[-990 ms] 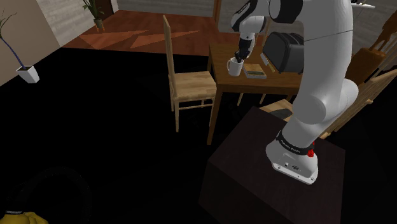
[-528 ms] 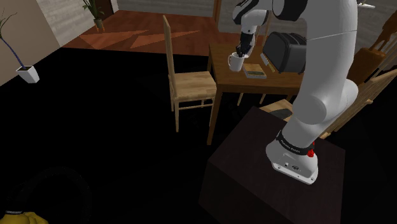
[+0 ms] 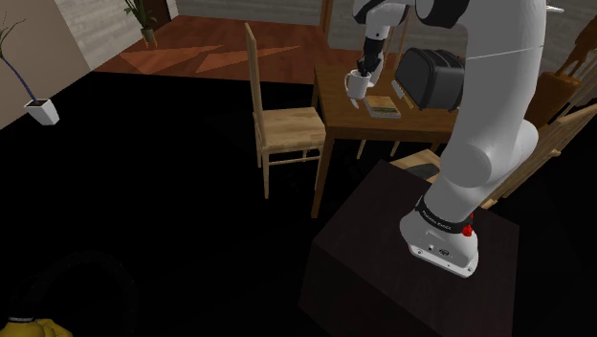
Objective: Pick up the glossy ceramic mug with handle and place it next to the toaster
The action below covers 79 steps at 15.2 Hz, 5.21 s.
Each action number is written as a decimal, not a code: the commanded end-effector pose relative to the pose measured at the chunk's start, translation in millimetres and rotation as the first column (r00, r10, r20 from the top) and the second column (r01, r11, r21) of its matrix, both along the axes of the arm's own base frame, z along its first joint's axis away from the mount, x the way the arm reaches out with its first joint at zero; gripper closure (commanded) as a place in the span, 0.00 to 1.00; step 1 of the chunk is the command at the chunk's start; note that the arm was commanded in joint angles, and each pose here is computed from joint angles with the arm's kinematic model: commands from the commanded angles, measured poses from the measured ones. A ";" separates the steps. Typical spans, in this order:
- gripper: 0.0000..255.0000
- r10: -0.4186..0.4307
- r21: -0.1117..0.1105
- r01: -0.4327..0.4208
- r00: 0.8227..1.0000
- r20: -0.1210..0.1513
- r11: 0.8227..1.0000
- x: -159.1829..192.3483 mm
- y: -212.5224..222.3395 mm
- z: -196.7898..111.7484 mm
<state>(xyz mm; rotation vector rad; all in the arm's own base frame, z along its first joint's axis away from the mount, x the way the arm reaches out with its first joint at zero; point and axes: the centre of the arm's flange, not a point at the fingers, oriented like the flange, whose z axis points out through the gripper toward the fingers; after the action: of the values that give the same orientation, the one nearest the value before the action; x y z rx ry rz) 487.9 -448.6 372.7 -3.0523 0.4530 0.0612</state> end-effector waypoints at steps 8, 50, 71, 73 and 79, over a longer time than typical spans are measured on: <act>1.00 0.000 0.000 0.000 1.000 0.000 1.000 -0.4 0.1 48.1; 1.00 0.000 0.000 0.000 1.000 0.000 1.000 -155.6 -100.1 193.9; 1.00 0.000 0.000 0.000 1.000 0.000 1.000 -285.8 -184.1 146.6; 1.00 0.000 0.000 0.000 1.000 0.000 1.000 -285.8 -184.1 136.1; 1.00 0.000 0.000 0.000 1.000 0.000 1.000 -285.8 -184.1 104.4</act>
<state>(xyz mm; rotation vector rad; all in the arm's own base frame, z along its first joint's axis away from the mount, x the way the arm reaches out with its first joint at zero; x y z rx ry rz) 201.7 -633.3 482.0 -3.0517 0.4533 0.0616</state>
